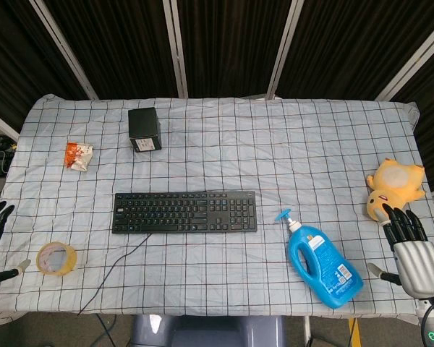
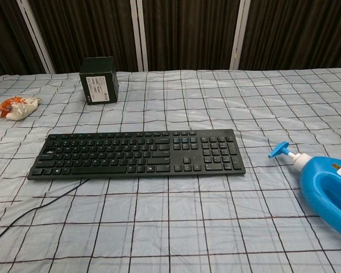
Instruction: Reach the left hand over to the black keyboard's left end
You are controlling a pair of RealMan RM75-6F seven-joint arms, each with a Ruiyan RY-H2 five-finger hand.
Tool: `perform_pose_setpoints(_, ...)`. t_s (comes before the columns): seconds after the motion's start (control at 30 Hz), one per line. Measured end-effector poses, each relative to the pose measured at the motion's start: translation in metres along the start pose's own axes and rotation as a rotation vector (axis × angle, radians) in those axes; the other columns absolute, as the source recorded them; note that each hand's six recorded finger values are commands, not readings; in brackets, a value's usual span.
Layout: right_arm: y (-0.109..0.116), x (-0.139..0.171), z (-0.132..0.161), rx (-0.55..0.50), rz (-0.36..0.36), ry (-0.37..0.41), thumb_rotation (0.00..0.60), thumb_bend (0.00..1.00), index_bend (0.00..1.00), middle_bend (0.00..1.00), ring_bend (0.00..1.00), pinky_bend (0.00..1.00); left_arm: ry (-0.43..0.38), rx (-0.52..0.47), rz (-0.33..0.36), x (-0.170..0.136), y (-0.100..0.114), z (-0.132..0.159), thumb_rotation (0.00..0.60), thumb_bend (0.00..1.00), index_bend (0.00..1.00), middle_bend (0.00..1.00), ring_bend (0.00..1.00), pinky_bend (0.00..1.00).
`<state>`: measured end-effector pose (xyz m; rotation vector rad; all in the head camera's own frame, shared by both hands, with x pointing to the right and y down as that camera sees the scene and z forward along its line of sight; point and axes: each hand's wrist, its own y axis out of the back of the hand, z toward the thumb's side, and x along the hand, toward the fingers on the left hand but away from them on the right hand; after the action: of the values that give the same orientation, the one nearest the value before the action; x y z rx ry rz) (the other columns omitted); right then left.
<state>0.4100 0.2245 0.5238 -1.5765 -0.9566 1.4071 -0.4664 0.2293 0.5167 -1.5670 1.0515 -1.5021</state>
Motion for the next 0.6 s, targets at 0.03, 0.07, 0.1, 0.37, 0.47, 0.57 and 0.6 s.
perform_pose_setpoints(0.03, -0.0002, 0.0000, 0.0001, 0.000, 0.001, -0.001, 0.600, 0.05, 0.00, 0.00, 0.00, 0.00, -0.001, 0.000, 0.000, -0.0001, 0.0001, 0.0001, 0.600, 0.04, 0.00, 0.00, 0.00, 0.00)
perform_pose_setpoints(0.07, -0.0004, 0.0001, 0.0001, -0.001, 0.002, -0.002, 0.600, 0.05, 0.00, 0.00, 0.00, 0.00, -0.002, 0.000, 0.001, -0.0002, 0.0003, 0.0002, 0.600, 0.04, 0.00, 0.00, 0.00, 0.00)
perform_pose_setpoints(0.1, -0.0005, 0.0003, 0.0002, -0.001, 0.002, -0.002, 0.600, 0.05, 0.00, 0.00, 0.00, 0.00, -0.002, -0.001, 0.002, -0.0003, 0.0005, 0.0004, 0.600, 0.04, 0.00, 0.00, 0.00, 0.00)
perform_pose_setpoints(0.37, 0.0022, 0.0020, 0.0023, -0.010, -0.013, 0.011, 0.600, 0.05, 0.00, 0.00, 0.00, 0.00, -0.012, 0.005, 0.007, -0.0023, 0.0004, 0.0021, 0.600, 0.04, 0.00, 0.00, 0.00, 0.00)
perform_pose_setpoints(0.47, 0.0011, 0.0024, 0.0013, -0.017, -0.006, 0.005, 0.600, 0.05, 0.00, 0.00, 0.00, 0.00, -0.015, 0.005, 0.007, -0.0021, 0.0000, 0.0031, 0.600, 0.04, 0.00, 0.00, 0.00, 0.00)
perform_pose_setpoints(0.57, -0.0005, 0.0017, 0.0007, -0.020, 0.003, 0.001, 0.600, 0.05, 0.00, 0.00, 0.00, 0.00, -0.013, 0.004, 0.001, -0.0010, -0.0013, 0.0029, 0.600, 0.04, 0.00, 0.00, 0.00, 0.00)
perform_pose_setpoints(0.6, -0.0009, 0.0016, 0.0006, -0.020, 0.005, 0.000, 0.600, 0.06, 0.00, 0.00, 0.00, 0.00, -0.013, 0.001, -0.001, -0.0006, -0.0017, 0.0030, 0.600, 0.04, 0.00, 0.00, 0.00, 0.00)
